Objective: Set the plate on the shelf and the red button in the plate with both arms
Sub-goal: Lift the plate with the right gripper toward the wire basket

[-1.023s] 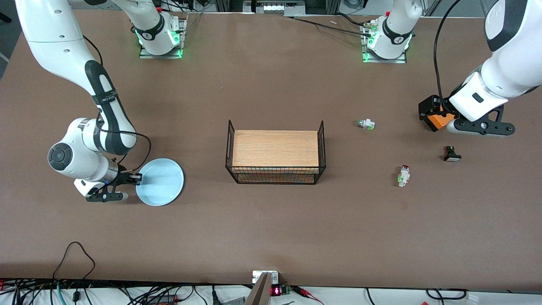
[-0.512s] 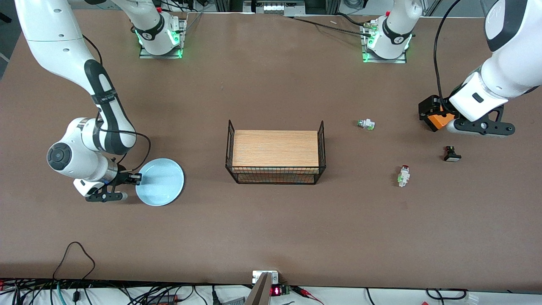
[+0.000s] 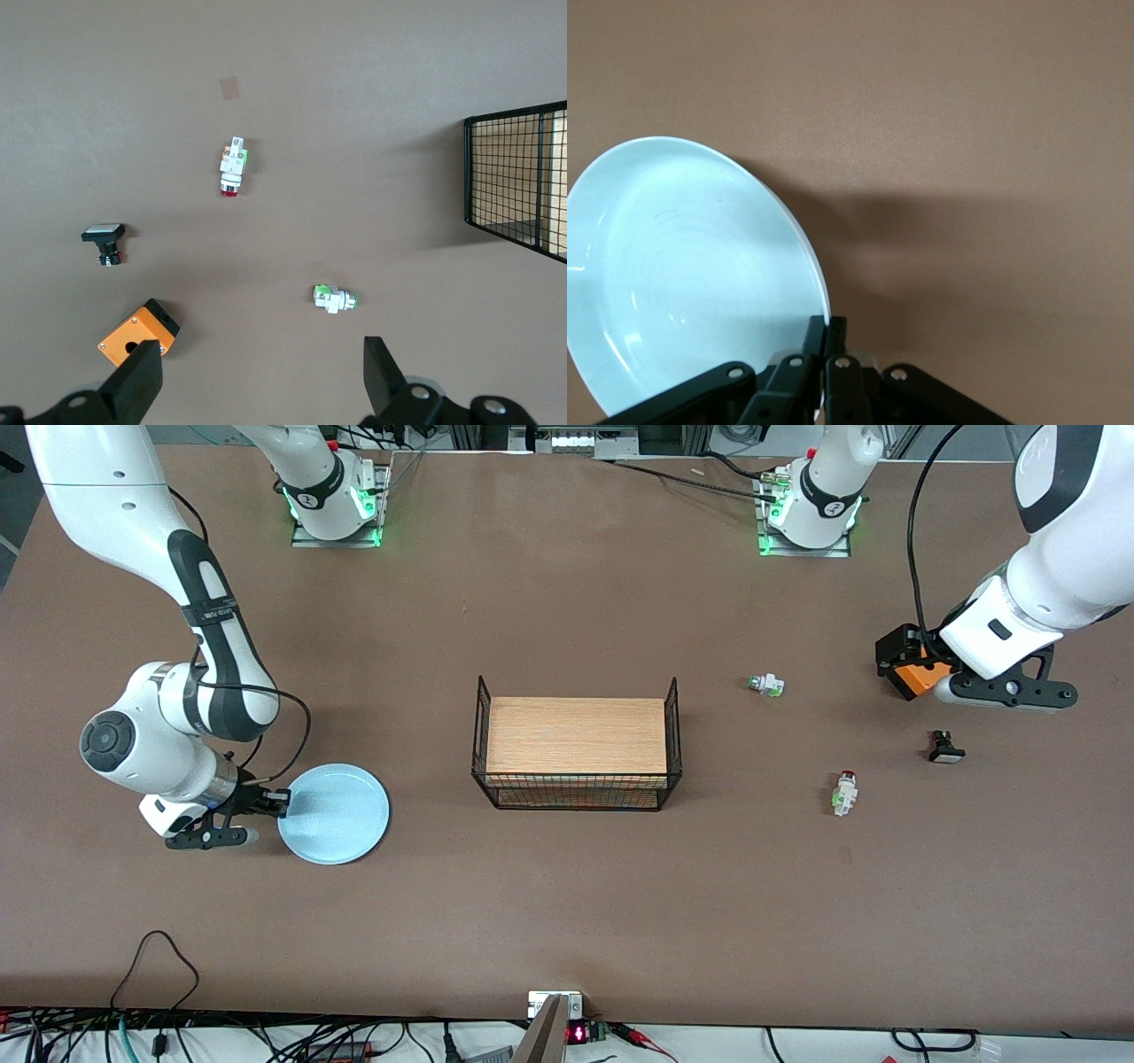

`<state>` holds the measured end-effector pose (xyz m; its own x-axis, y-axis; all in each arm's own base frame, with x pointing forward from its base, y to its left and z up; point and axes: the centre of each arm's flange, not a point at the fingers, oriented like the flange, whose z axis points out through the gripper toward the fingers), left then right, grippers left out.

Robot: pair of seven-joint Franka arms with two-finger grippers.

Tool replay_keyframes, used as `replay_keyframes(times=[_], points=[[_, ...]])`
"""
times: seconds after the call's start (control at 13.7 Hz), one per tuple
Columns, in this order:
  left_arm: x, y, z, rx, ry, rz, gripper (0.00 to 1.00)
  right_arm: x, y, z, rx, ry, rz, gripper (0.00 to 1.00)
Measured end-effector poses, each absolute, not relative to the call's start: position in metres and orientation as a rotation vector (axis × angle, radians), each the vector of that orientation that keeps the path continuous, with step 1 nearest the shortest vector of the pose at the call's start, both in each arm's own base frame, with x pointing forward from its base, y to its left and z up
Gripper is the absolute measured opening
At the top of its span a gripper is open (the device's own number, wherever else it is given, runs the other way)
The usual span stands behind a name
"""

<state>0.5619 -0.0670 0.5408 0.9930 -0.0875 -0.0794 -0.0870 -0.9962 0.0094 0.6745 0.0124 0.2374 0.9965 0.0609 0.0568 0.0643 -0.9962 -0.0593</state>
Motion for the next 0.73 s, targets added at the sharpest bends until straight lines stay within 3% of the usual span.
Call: replay_keyframes(times=[0.73], points=[[0.562,-0.067,0.541,3.13,-0.137,-0.125,1.0,0.67,0.018,0.285,-3.065,-0.1,-0.038,0.03]])
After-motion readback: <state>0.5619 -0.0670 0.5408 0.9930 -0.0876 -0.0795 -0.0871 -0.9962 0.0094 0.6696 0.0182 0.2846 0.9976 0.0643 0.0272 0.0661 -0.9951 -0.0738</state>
